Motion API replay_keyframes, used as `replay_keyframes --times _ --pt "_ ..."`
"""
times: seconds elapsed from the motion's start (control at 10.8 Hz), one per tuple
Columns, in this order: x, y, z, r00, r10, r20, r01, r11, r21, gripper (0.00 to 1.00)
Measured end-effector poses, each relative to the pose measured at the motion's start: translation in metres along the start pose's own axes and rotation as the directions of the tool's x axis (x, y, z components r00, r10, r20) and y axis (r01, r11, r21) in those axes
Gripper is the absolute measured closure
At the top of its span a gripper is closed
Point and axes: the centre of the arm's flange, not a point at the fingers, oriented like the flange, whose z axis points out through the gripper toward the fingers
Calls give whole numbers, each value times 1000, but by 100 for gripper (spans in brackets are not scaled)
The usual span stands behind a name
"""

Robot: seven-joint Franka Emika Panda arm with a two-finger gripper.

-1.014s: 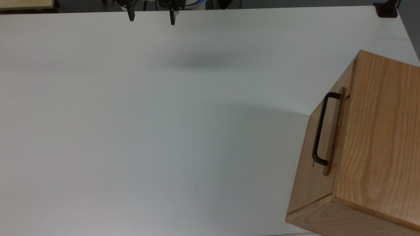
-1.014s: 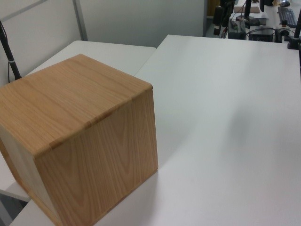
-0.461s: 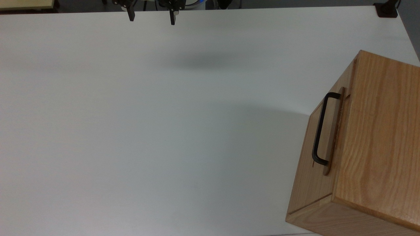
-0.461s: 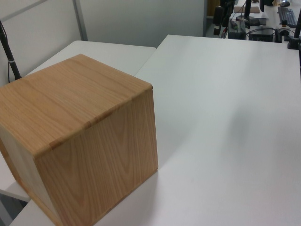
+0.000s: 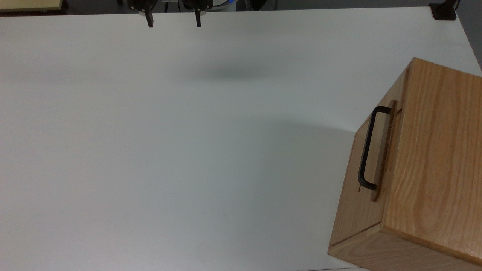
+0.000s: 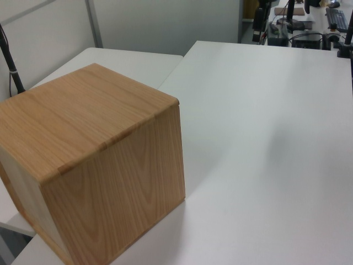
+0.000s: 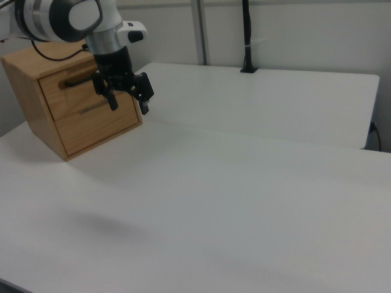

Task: Open the drawer by sliding it
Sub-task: 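Move the open gripper toward the black bar handle of the wooden drawer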

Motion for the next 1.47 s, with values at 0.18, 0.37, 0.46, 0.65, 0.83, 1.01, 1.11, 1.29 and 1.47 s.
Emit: replay_keyframes --times 0.18,0.37,0.46,0.65,0.83,1.01,1.11,1.29,1.47 --pt "13 -8 11 1000 -27 2 27 1000 2 0" --pt "39 -49 26 999 -31 -43 32 999 19 0" --pt "53 -81 34 996 2 -88 2 999 51 0" --pt "72 -139 51 988 89 -123 -77 992 97 0" --pt "93 -179 64 975 168 -143 -147 978 146 0" --pt "119 -231 80 925 306 -224 -245 932 266 0" --pt "125 -244 86 906 342 -248 -261 915 307 0" --pt "131 -266 97 888 377 -264 -270 892 364 3" --pt "136 -272 99 863 426 -273 -299 864 405 20"
